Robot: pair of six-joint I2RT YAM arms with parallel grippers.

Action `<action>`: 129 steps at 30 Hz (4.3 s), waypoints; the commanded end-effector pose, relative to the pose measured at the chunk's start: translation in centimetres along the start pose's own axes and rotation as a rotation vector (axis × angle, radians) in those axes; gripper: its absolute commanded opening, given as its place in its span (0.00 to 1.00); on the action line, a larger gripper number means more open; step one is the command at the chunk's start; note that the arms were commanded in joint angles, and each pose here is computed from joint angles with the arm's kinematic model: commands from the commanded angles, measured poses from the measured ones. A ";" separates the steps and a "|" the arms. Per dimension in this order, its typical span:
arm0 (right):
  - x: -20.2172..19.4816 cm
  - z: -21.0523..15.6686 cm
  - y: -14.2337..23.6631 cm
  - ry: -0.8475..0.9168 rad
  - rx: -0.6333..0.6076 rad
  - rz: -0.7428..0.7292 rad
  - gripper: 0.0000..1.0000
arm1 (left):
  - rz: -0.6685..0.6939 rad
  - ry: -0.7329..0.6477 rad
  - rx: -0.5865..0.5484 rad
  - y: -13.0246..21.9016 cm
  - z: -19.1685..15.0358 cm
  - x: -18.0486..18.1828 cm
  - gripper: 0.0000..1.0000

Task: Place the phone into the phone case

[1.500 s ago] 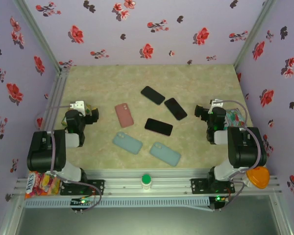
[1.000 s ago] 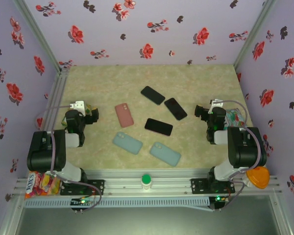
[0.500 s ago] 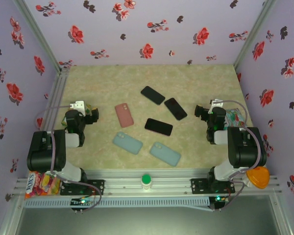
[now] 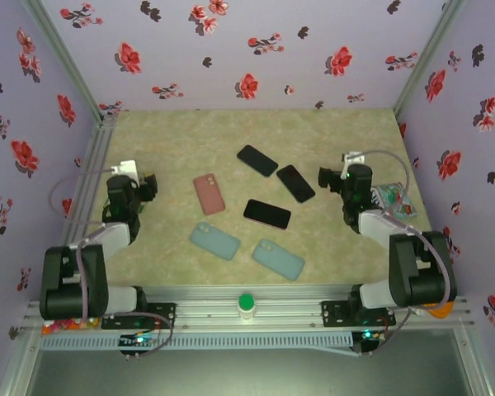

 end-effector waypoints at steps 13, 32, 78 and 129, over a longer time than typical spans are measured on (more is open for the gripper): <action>13.7 -9.1 2.4 0.228 0.501 0.287 0.94 | -0.240 0.181 0.242 4.8 1.7 -9.5 0.64; 17.0 -15.2 1.1 0.349 0.750 0.386 0.99 | -0.273 0.182 0.221 6.9 1.9 -9.7 0.64; 15.9 -18.6 6.0 0.312 0.861 0.340 0.99 | -0.273 0.198 0.189 7.8 2.3 -9.3 0.65; 16.8 -20.6 4.2 0.572 0.882 0.311 0.69 | -0.277 0.180 0.216 7.8 1.7 -9.4 0.66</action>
Point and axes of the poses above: each hand's point on the last joint's axis, 136 mm out from that joint toward the fingers, its own y axis back along the fingers, its own x axis along the line the jaws close on, z = x × y, the point moved 2 cm from there along y, back along the fingers, and after that the axes turned 13 degrees about -y, right-handed, at the moved point
